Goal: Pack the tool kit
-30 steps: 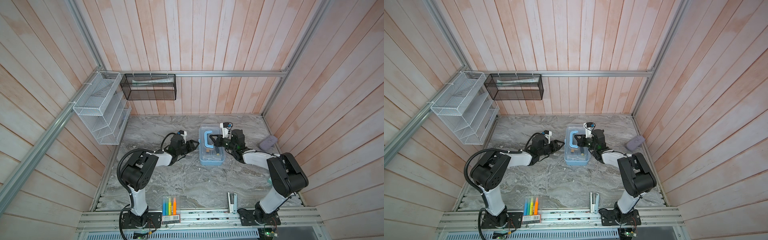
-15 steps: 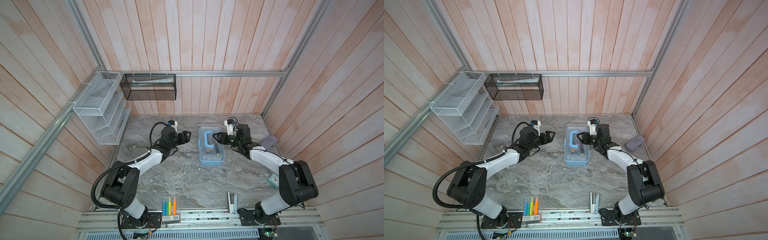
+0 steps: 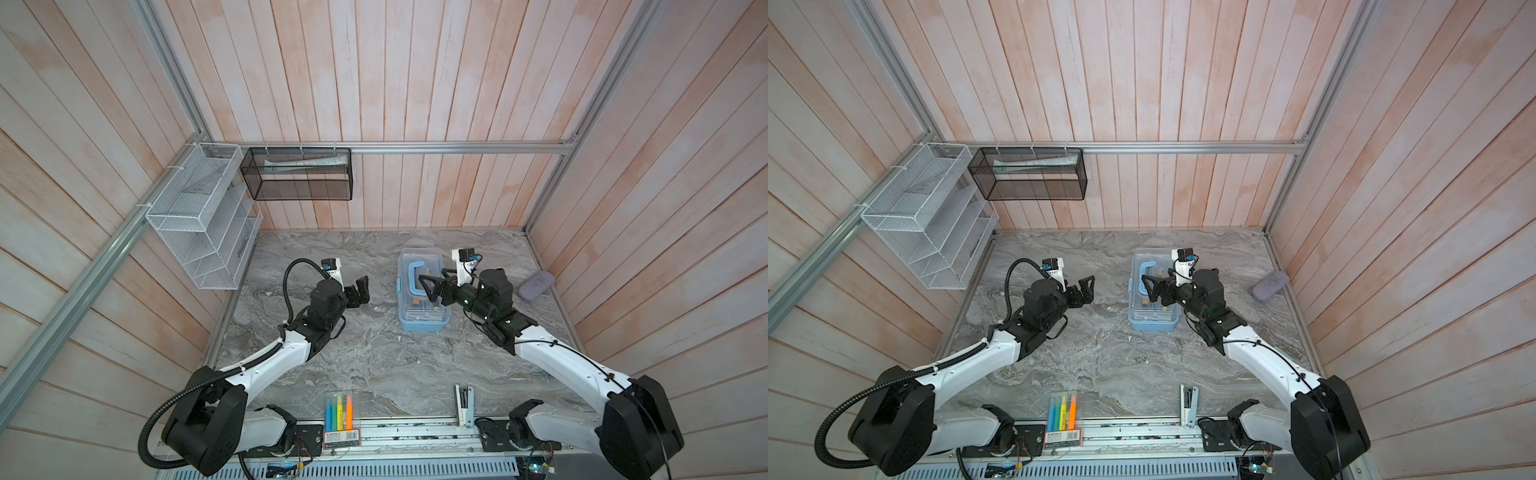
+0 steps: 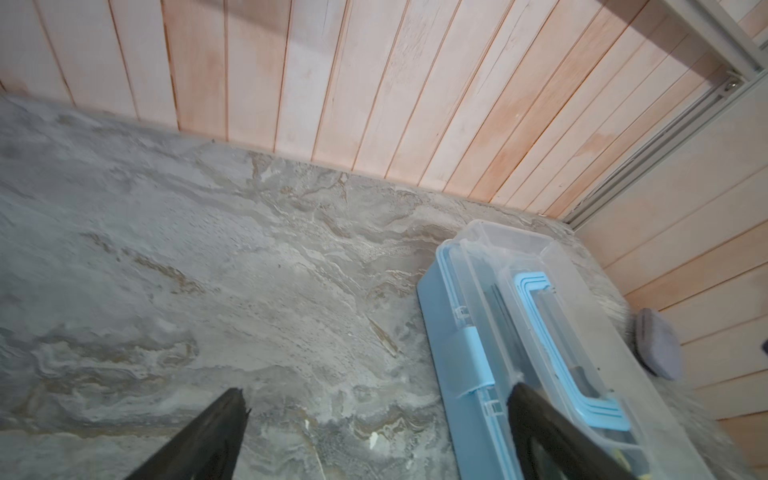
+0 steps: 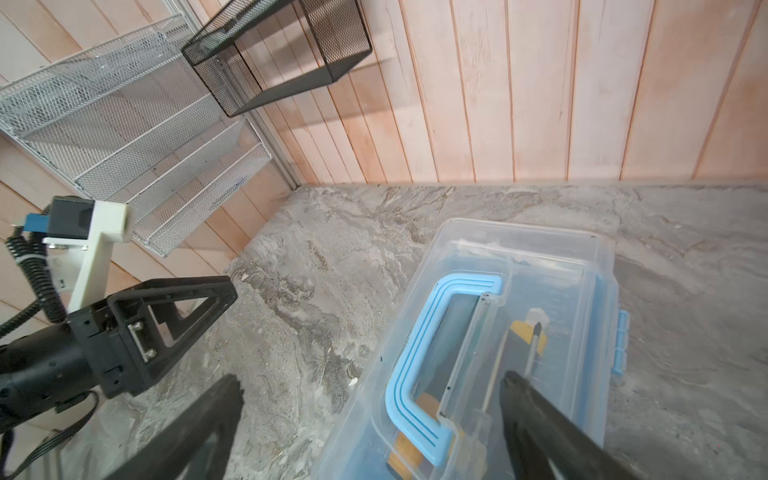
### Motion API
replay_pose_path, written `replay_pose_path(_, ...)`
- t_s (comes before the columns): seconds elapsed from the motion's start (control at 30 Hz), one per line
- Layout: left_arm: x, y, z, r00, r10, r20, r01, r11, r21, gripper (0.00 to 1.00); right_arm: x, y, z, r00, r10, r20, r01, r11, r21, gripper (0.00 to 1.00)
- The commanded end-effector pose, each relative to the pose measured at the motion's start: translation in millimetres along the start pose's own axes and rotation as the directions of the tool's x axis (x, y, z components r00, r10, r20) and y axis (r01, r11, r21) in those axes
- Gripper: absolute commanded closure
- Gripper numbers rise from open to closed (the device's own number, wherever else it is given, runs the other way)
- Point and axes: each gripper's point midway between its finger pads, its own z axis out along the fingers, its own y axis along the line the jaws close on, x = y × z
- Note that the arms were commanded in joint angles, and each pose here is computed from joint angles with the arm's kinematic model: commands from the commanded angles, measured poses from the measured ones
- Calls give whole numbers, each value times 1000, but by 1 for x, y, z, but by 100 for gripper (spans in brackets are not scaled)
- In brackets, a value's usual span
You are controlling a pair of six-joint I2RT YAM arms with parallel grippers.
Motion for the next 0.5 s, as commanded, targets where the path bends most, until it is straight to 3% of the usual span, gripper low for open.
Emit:
replay_pose_path(0.0, -23, 26, -15, 984, 131, 120, -112, 982, -154, 0, -13, -8, -7, 983, -143, 117, 129, 984, 121, 2)
replay_pose_path(0.23, -41, 97, -38, 962, 245, 123, -172, 888, -427, 0, -8, -26, -10, 978, -178, 107, 150, 962, 228, 2)
replay_pose_path(0.47, -15, 186, -33, 963, 245, 114, -140, 814, -563, 0, 0, -32, -9, 974, -188, 129, 154, 958, 241, 2)
